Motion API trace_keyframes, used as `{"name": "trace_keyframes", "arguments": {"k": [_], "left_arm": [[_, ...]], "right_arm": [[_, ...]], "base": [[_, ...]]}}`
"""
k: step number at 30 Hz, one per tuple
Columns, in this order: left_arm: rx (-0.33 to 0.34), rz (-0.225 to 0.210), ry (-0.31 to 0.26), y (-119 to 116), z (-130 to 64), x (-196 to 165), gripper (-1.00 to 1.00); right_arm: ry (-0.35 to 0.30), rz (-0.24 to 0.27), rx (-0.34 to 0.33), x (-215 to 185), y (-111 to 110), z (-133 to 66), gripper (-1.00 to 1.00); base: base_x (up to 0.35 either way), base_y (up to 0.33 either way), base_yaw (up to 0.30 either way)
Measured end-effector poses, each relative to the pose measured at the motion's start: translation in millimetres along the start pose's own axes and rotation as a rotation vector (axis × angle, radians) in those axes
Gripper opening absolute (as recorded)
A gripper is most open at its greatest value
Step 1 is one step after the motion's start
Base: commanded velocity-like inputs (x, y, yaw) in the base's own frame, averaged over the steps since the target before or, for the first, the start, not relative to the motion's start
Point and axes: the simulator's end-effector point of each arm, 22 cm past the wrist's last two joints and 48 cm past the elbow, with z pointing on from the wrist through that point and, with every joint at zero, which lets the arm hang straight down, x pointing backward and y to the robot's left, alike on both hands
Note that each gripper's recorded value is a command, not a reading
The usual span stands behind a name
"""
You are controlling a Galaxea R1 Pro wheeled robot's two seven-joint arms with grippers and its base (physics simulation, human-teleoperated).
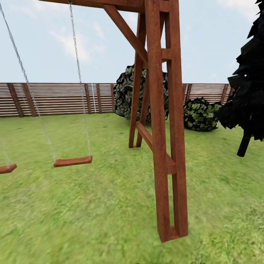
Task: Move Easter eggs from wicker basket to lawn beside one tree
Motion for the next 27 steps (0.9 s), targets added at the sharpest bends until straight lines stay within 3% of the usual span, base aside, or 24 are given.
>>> {"name": "trace_keyframes", "arguments": {"k": [5,16,17,27], "left_arm": [[-0.018,0.001,0.006,12,-0.1,2,1.0],[-0.073,0.009,0.015,59,-2.3,5,1.0],[-0.089,0.009,0.016,71,-3.3,5,1.0],[-0.091,0.011,0.025,73,-3.6,9,1.0]], "right_arm": [[0.002,0.0,-0.001,1,0,0.1,1.0],[0.009,0.004,0.0,4,0,0.3,1.0],[0.01,0.005,0.0,5,0,0.3,1.0],[0.018,0.006,-0.002,8,1,0.4,1.0]], "base": [[0.0,0.0,-0.229],[0.0,0.0,-0.24],[0.0,0.0,-0.241],[0.0,0.0,-0.241]]}}
